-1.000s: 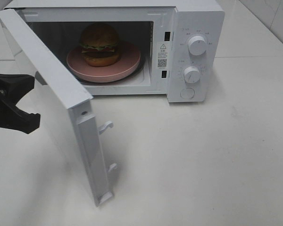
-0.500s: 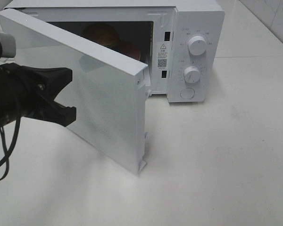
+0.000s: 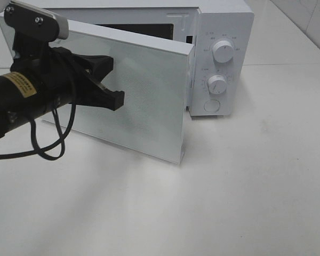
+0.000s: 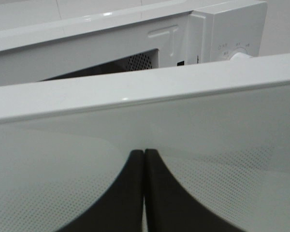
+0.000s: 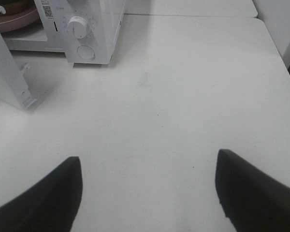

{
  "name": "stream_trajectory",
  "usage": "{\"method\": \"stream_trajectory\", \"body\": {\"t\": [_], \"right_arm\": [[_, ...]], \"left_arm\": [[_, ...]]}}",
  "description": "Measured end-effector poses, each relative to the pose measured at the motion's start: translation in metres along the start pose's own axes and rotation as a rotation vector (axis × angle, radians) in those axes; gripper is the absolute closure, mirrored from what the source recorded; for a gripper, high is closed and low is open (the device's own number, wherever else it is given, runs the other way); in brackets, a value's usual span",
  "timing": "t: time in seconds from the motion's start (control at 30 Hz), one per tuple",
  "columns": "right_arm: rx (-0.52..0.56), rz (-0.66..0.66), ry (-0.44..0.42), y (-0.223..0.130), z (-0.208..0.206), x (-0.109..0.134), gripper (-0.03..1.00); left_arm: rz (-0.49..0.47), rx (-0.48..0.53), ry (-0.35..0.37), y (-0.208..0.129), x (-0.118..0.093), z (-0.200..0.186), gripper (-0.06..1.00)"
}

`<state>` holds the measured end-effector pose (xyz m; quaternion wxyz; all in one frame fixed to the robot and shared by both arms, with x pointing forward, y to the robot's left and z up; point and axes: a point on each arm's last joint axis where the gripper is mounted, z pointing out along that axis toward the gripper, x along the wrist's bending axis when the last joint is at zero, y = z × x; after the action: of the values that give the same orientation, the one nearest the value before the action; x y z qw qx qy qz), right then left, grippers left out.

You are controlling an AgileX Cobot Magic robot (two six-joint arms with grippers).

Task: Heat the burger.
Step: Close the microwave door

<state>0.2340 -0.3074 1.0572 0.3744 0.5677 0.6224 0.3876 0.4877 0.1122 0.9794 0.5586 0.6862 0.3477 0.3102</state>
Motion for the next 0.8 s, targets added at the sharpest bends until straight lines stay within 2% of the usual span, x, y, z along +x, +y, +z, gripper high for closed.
{"method": "stream_trajectory", "body": {"t": [0.4, 0.8], "right_arm": [[0.000, 0.000, 0.000, 0.000, 0.000, 0.000, 0.23], [0.000, 0.000, 0.000, 0.000, 0.000, 0.000, 0.23]], "left_arm": [[-0.003, -0.037, 0.001, 0.010, -0.002, 0.034, 0.94], [-0.047, -0.074, 0.035, 0.016, -0.002, 0.076, 0.94]]}}
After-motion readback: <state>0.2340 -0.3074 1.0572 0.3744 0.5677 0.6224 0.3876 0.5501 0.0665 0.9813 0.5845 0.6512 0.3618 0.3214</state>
